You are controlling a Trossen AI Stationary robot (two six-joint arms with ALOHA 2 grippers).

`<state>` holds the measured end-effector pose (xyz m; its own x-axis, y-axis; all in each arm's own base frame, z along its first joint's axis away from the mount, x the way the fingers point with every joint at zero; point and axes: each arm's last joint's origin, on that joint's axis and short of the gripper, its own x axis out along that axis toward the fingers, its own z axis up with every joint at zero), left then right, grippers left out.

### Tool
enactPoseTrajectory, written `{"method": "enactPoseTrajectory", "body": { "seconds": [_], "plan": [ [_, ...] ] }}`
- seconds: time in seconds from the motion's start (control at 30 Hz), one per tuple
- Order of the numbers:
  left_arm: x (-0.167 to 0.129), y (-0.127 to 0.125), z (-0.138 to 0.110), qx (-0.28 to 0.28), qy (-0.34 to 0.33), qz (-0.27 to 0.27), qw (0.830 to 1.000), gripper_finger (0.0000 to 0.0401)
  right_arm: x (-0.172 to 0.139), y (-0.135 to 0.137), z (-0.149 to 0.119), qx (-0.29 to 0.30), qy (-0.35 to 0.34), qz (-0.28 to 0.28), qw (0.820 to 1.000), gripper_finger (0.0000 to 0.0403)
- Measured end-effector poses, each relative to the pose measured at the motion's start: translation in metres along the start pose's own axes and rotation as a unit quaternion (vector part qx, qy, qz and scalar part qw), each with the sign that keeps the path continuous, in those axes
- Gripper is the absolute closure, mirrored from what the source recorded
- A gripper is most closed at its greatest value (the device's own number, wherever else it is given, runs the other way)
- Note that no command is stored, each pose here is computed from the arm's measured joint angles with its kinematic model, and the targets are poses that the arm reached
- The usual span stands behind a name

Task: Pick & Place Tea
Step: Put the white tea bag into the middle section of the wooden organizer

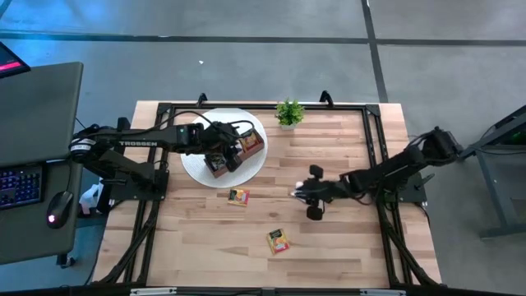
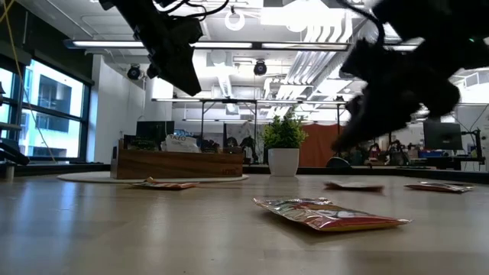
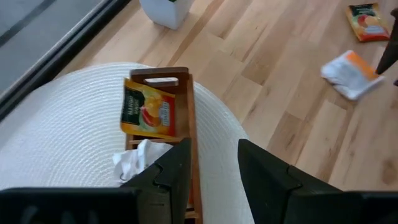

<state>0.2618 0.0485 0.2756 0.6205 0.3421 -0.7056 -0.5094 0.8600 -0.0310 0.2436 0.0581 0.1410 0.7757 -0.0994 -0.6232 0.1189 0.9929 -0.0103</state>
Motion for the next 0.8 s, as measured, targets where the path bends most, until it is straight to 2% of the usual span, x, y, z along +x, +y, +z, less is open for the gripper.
{"method": "enactPoseTrajectory", "body": {
  "seconds": [0.1,0.17,0.23,0.3,0.47,0.57,0.67,0.8],
  "plan": [
    [0.000,-0.001,0.000,0.000,0.004,-0.014,1.000,0.0273,-0.004,-0.003,0.019,-0.041,-0.040,0.017,0.998,0.0295],
    [0.000,-0.002,0.000,0.000,0.008,-0.025,1.000,0.0273,-0.005,-0.005,0.029,-0.129,-0.055,0.014,0.990,0.0295],
    [0.000,-0.002,-0.001,0.000,0.011,-0.037,0.999,0.0273,-0.004,-0.008,0.034,-0.244,-0.048,0.001,0.969,0.0295],
    [0.000,-0.003,-0.001,0.000,0.014,-0.047,0.999,0.0273,0.003,-0.013,0.040,-0.297,-0.030,-0.013,0.954,0.0294],
    [0.000,-0.004,-0.001,0.000,0.019,-0.060,0.998,0.0273,0.024,-0.040,0.040,-0.260,0.062,0.003,0.964,0.0277],
    [0.000,-0.003,-0.001,0.000,0.019,-0.060,0.998,0.0273,0.031,-0.048,0.030,-0.247,0.118,0.066,0.960,0.0264],
    [0.000,-0.003,-0.001,0.000,0.019,-0.060,0.998,0.0273,0.035,-0.049,0.021,-0.265,0.142,0.122,0.946,0.0254],
    [0.000,-0.003,-0.001,0.000,0.018,-0.059,0.998,0.0273,0.047,-0.053,0.017,-0.285,0.148,0.079,0.944,0.0244]
  ]
}}
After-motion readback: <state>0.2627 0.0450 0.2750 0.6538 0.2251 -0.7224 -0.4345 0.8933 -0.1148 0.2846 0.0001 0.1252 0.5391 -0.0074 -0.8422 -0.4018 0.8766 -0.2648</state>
